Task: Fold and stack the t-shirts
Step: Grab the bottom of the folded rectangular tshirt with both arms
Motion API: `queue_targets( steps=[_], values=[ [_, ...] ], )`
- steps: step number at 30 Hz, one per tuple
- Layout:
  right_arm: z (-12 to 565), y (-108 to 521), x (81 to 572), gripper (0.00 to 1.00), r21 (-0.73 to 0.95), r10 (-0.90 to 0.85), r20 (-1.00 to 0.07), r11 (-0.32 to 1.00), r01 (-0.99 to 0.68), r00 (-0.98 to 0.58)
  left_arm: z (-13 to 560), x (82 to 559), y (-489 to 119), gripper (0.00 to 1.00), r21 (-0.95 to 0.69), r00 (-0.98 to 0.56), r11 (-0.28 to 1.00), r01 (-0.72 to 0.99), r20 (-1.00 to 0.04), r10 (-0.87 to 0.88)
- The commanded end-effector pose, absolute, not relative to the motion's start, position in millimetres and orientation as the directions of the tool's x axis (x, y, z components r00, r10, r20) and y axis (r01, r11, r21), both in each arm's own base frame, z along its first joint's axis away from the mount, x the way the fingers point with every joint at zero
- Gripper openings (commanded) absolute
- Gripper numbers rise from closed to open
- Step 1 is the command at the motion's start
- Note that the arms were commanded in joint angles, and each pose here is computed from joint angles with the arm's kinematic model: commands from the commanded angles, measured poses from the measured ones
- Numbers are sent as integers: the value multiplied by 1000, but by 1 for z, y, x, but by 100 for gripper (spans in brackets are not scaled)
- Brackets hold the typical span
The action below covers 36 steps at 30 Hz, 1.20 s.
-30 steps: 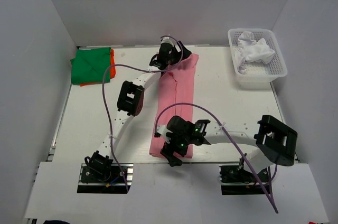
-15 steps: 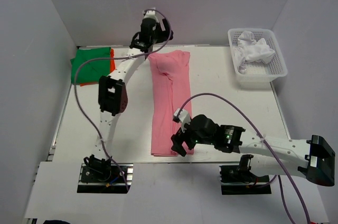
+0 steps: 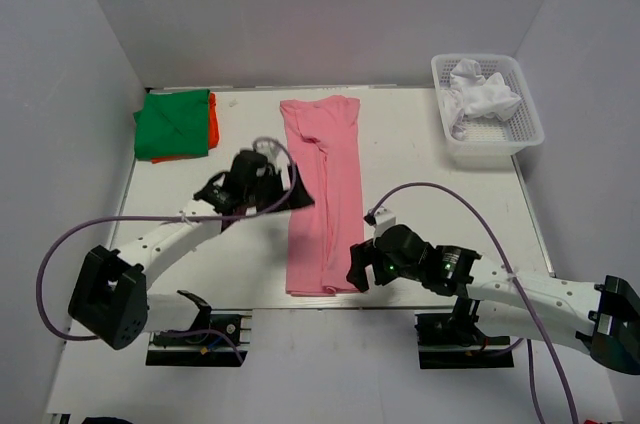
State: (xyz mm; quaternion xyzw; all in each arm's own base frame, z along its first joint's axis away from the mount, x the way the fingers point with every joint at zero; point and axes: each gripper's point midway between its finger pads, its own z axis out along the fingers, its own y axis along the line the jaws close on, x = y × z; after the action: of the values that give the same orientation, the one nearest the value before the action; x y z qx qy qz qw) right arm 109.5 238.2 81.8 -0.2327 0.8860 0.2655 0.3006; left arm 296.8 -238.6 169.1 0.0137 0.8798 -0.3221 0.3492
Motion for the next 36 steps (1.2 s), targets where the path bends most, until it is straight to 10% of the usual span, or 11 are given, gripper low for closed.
queue_targets(
  steps=[1, 10, 18, 36],
  values=[
    [68, 233, 96, 90, 387, -247, -582, 754, -531, -775, 122, 219, -241, 100, -636, -895, 753, 168, -418, -153],
    [52, 239, 79, 90, 452, -300, -501, 710, -540, -812, 63, 103, -232, 98, -675, -996, 737, 21, -78, -42],
    [37, 237, 86, 87, 460, -273, -445, 747, -479, -853, 17, 88, -213, 85, -446, -1000, 895, 11, -7, 9],
    [15, 235, 89, 19, 439, -318, -373, 767, -467, -872, -4, 110, -213, 17, -326, -997, 944, 41, -71, 18]
  ],
)
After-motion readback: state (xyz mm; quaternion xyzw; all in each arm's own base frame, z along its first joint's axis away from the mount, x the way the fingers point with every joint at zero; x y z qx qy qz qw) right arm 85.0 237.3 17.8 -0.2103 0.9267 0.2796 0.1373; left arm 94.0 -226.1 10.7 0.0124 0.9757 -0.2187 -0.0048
